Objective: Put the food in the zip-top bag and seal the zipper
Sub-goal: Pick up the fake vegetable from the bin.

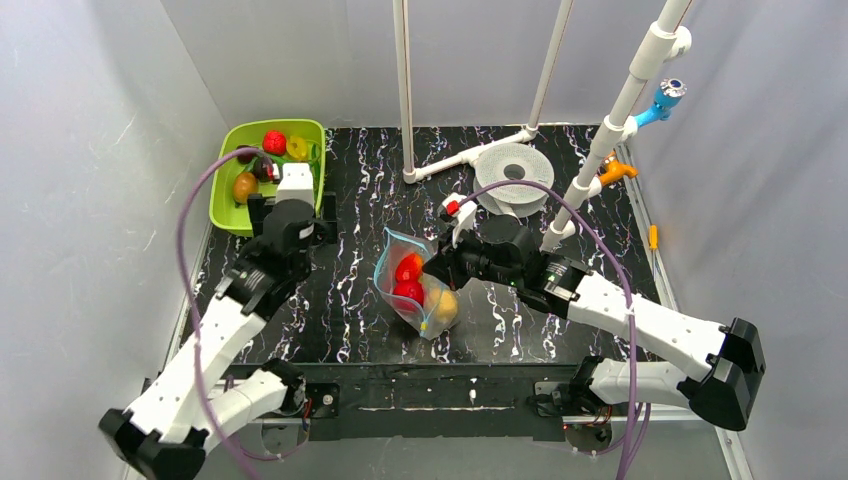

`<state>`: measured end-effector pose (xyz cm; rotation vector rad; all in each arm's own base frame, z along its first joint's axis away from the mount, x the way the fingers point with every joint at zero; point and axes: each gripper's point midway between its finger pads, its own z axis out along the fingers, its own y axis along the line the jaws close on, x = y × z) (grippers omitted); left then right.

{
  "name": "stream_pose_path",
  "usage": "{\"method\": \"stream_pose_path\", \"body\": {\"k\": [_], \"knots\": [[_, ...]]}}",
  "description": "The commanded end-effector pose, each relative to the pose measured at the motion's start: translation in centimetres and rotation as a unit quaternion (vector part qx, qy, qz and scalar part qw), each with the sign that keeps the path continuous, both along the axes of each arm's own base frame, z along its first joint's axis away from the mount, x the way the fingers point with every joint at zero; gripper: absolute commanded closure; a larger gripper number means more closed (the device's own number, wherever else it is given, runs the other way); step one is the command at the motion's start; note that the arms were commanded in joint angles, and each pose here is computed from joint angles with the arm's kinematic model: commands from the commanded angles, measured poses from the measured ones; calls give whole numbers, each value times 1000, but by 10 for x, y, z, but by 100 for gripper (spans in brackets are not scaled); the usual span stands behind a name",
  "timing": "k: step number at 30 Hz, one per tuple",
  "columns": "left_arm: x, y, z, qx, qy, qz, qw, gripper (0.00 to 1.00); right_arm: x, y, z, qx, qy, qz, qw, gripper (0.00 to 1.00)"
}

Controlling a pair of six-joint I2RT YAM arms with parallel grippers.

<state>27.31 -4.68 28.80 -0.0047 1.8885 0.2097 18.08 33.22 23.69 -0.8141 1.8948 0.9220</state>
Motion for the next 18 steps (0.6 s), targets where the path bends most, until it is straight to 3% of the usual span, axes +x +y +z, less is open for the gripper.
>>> {"method": "stream_pose_path", "body": {"k": [1,18], "knots": [[32,43,-11,32,-12,88,996,2,-1,2,27,43,-26,8,999,99],[173,139,-119,-4,89,188,978,2,-10,2,37,68,-28,29,997,99]]}}
